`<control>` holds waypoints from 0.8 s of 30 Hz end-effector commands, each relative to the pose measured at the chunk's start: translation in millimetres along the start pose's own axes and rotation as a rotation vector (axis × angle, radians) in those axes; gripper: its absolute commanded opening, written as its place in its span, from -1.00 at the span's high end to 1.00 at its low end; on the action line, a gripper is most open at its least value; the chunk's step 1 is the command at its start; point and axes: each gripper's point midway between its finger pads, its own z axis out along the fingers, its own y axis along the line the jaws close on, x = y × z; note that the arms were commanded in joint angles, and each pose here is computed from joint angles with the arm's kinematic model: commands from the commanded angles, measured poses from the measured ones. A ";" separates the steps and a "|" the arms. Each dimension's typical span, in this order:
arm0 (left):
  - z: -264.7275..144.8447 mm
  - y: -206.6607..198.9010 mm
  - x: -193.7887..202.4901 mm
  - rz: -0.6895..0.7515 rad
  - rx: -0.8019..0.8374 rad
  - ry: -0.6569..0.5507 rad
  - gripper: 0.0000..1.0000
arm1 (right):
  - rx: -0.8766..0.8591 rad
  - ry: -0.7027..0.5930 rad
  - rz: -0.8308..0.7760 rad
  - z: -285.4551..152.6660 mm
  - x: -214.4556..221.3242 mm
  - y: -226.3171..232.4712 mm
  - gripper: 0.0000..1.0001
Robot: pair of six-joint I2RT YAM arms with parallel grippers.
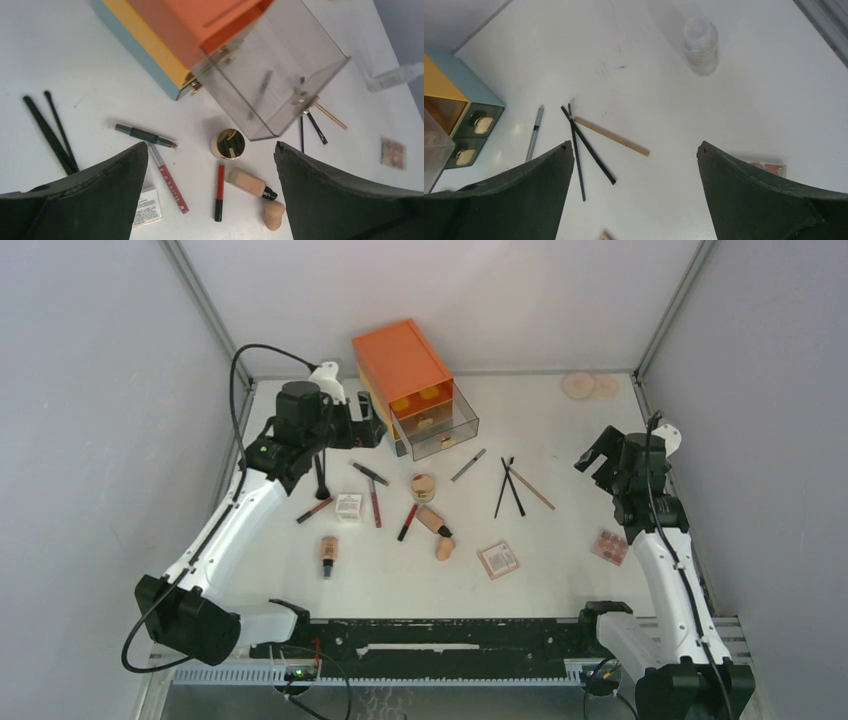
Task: Organize the makeup
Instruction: Pick up the makeup tool from the corner of the board.
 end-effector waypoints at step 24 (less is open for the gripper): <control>-33.1 32.8 -48.1 -0.094 -0.162 -0.241 -1.00 | -0.180 -0.132 0.049 27.6 -70.7 57.0 -0.98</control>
